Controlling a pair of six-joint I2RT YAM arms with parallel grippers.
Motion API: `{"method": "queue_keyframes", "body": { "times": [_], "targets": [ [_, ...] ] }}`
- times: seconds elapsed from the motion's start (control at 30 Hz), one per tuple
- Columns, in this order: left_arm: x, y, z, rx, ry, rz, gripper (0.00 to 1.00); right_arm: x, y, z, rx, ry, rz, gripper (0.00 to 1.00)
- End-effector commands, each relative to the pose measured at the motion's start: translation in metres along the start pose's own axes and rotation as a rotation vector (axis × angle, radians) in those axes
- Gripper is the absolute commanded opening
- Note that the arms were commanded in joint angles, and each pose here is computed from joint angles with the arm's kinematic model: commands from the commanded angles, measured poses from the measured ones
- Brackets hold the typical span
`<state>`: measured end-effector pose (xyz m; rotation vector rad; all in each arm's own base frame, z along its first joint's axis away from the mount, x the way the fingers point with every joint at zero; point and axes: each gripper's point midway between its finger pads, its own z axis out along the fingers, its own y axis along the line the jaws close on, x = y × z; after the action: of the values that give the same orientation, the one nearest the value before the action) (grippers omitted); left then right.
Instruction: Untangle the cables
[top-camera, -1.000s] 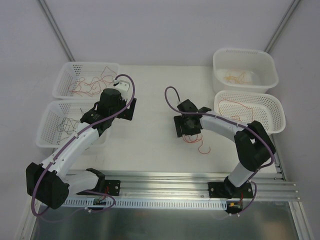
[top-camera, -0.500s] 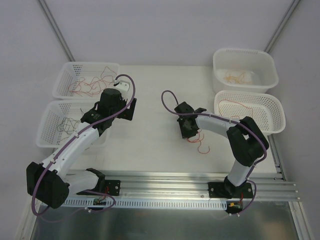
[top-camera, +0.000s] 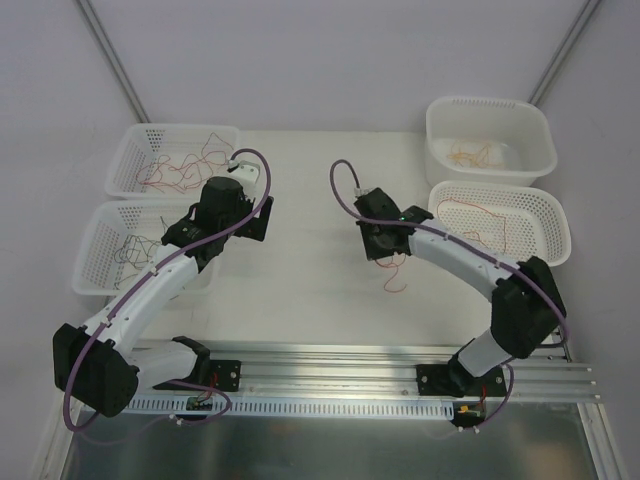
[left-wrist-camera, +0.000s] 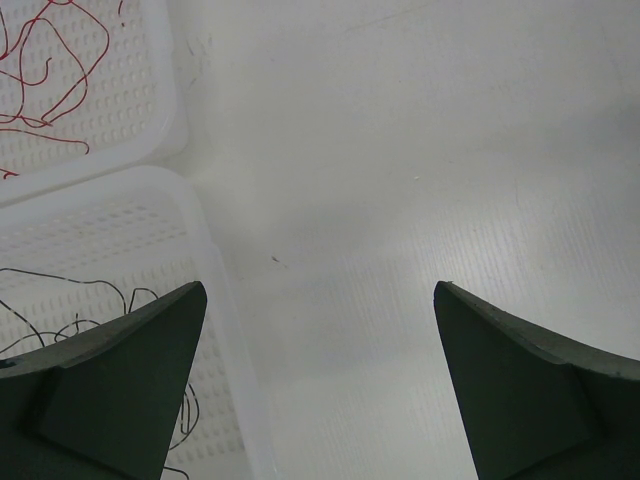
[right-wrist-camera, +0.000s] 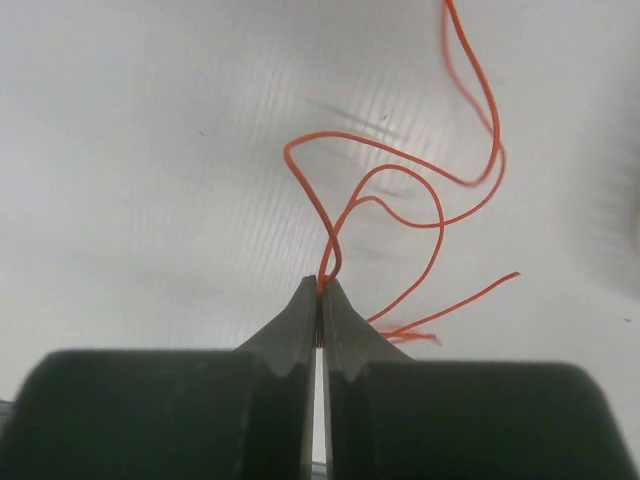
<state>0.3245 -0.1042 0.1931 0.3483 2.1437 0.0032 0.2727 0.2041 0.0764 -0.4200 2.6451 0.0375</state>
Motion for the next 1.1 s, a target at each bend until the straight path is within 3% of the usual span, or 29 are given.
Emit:
{"method": "queue_keyframes", "body": {
  "times": [0.0,0.2,0.37,0.53,0.67,0.87,0.93,0.97,1.03,1.07],
  "targets": [
    [0.001,0.004,0.004,-0.009,-0.006,0.005,0.99,-0.060,-0.025,-0.074,0.010,-0.241,0.083,0.01],
    [0.001,0.004,0.004,-0.010,-0.007,0.009,0.99,-0.107,-0.099,-0.164,0.010,-0.534,0.359,0.01],
    [-0.001,0.004,0.003,-0.011,-0.012,0.008,0.99,-0.118,-0.164,-0.193,0.089,-0.680,0.578,0.01],
    [0.000,0.006,0.002,-0.017,-0.015,0.010,0.99,-0.120,-0.221,-0.187,0.099,-0.778,0.855,0.01],
    [-0.001,0.006,0.002,-0.017,-0.013,0.015,0.99,-0.117,-0.249,-0.163,0.119,-0.799,0.989,0.01],
    [0.000,0.007,0.002,-0.021,-0.011,0.016,0.99,-0.097,-0.285,-0.104,0.183,-0.712,1.204,0.02],
    [0.000,0.006,0.003,-0.016,-0.013,0.013,0.99,-0.090,-0.288,-0.083,0.187,-0.644,1.240,0.14],
    [0.000,0.006,0.003,-0.016,-0.009,0.012,0.99,-0.087,-0.287,-0.076,0.180,-0.619,1.250,0.39],
    [-0.001,0.007,0.003,-0.015,-0.012,0.006,0.99,-0.083,-0.281,-0.069,0.155,-0.581,1.253,0.62],
    [-0.001,0.008,0.003,-0.013,-0.013,0.006,0.99,-0.081,-0.279,-0.069,0.150,-0.573,1.254,0.79]
  ]
}}
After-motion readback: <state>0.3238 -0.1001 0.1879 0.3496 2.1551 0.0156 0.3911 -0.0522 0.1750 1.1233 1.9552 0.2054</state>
